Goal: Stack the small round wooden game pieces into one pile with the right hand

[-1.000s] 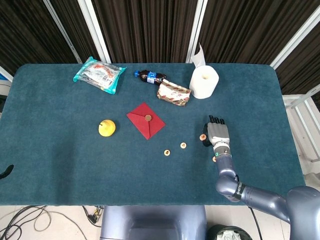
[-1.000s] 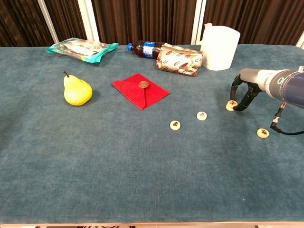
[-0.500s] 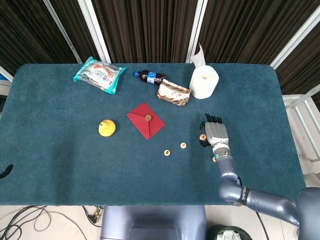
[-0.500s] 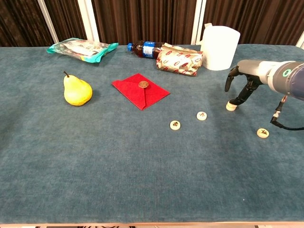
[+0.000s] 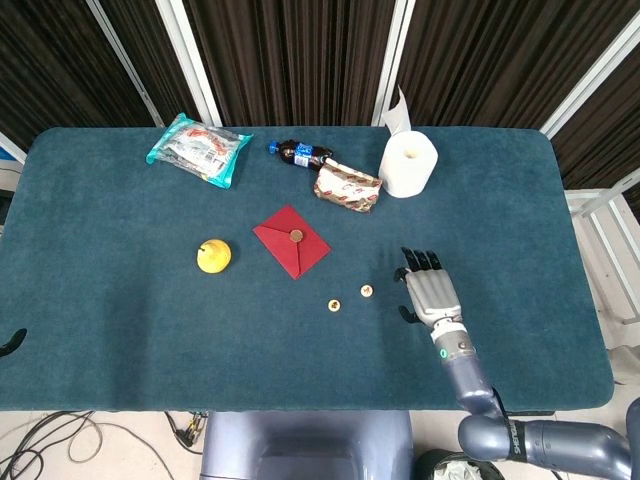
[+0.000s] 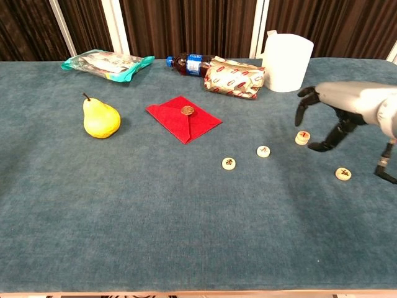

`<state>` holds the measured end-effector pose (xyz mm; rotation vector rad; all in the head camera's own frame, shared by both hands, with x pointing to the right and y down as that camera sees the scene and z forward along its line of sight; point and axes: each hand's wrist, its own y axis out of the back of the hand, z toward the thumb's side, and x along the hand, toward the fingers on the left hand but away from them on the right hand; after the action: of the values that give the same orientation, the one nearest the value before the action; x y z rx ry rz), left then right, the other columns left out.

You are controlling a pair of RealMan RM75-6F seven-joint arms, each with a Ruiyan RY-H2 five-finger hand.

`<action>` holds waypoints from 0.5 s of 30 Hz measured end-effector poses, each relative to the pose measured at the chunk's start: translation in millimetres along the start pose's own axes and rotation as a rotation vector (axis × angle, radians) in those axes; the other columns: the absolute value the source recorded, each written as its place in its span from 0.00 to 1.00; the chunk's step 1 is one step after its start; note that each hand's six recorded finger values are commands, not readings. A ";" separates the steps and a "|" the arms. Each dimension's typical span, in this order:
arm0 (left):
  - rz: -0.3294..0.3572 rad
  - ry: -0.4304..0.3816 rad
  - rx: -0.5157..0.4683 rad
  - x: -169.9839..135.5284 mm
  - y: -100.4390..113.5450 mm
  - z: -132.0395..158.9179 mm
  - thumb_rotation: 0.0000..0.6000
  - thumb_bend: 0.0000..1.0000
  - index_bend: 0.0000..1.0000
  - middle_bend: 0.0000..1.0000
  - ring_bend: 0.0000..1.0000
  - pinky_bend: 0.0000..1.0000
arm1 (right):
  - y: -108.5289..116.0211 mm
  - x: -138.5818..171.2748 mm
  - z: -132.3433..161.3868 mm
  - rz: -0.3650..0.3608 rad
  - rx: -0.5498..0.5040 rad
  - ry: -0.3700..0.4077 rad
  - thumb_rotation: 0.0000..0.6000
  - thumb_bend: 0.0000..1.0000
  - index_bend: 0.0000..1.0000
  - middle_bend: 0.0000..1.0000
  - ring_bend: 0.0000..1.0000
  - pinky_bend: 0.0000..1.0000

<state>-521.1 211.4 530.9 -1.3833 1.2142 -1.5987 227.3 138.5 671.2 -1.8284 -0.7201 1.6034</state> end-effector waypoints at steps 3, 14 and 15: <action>0.001 0.000 0.001 0.1 -0.2 0.1 1.00 0.16 0.11 0.00 0.00 0.00 | -6.9 7.8 -13.1 -0.001 0.013 -0.023 1.00 0.39 0.36 0.00 0.00 0.00; 0.000 0.001 0.002 0.7 -0.9 0.9 1.00 0.16 0.11 0.00 0.00 0.00 | -17.1 17.7 -57.6 0.019 0.000 -0.133 1.00 0.39 0.36 0.00 0.00 0.00; 0.000 0.001 0.001 0.7 -0.9 0.9 1.00 0.16 0.11 0.00 0.00 0.00 | -17.9 17.7 -59.8 0.021 -0.004 -0.138 1.00 0.39 0.36 0.00 0.00 0.00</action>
<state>-520.3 210.8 531.9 -1.3816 1.2137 -1.6003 288.5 158.6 678.2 -1.7462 -0.7669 1.7564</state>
